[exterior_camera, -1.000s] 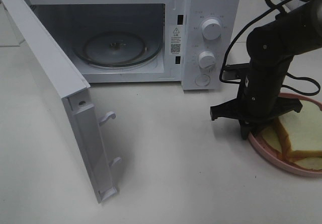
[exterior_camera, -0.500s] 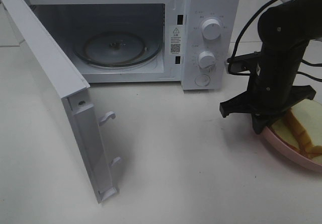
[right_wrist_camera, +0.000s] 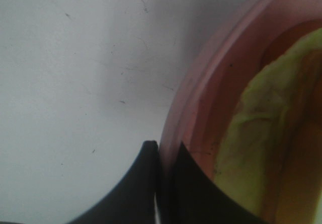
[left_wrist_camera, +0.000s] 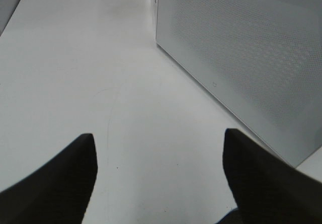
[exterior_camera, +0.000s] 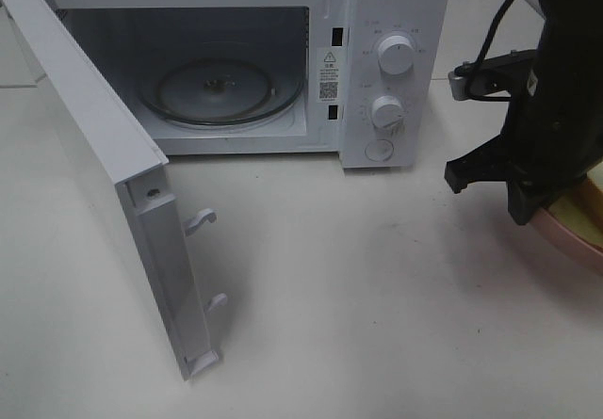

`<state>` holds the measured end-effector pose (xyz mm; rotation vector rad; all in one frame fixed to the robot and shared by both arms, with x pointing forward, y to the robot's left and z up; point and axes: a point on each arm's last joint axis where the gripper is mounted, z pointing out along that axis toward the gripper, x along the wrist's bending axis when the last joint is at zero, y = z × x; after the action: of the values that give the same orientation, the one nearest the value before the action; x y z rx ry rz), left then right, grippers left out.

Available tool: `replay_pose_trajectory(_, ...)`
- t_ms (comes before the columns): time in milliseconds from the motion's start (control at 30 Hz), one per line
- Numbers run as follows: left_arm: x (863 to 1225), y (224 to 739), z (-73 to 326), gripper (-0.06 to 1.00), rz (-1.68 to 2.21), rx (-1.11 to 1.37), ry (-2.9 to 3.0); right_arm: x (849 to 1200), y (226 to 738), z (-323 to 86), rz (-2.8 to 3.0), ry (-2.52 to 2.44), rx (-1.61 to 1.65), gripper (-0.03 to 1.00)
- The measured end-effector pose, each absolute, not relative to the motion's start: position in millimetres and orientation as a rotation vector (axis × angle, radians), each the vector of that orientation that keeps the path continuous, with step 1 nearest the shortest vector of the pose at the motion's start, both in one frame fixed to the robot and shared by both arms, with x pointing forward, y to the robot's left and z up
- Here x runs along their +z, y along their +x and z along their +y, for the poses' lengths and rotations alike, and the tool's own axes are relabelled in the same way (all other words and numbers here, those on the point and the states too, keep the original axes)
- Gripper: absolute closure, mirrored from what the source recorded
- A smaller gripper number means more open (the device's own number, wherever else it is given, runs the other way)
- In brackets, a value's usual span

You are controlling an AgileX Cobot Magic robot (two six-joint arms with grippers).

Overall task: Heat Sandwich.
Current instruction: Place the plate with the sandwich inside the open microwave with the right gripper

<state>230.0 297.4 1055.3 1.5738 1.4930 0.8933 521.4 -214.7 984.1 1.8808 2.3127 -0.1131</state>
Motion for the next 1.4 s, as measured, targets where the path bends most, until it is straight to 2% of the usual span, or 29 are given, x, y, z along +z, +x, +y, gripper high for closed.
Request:
replay_pose_trajectory(333, 1055, 230, 297, 0.28, 1.493, 0.893, 1.574, 1008, 502, -207, 2.443, 1.692, -0.142, 0.92)
replay_pose_trajectory(567, 1055, 230, 297, 0.28, 1.493, 0.893, 1.574, 1011, 482, -186, 2.552, 1.526, -0.141, 0.92)
replay_pose_trajectory(967, 1055, 230, 297, 0.28, 1.493, 0.893, 1.574, 1007, 433, -193, 2.671, 1.312, -0.147, 0.92)
replay_pose_trajectory(1133, 1055, 230, 297, 0.28, 1.493, 0.893, 1.574, 1006, 416, -194, 2.748, 1.095, -0.081, 0.92)
replay_pose_trajectory(1400, 1055, 230, 297, 0.28, 1.493, 0.893, 1.574, 1010, 396, -186, 2.924, 0.391, -0.038, 0.92)
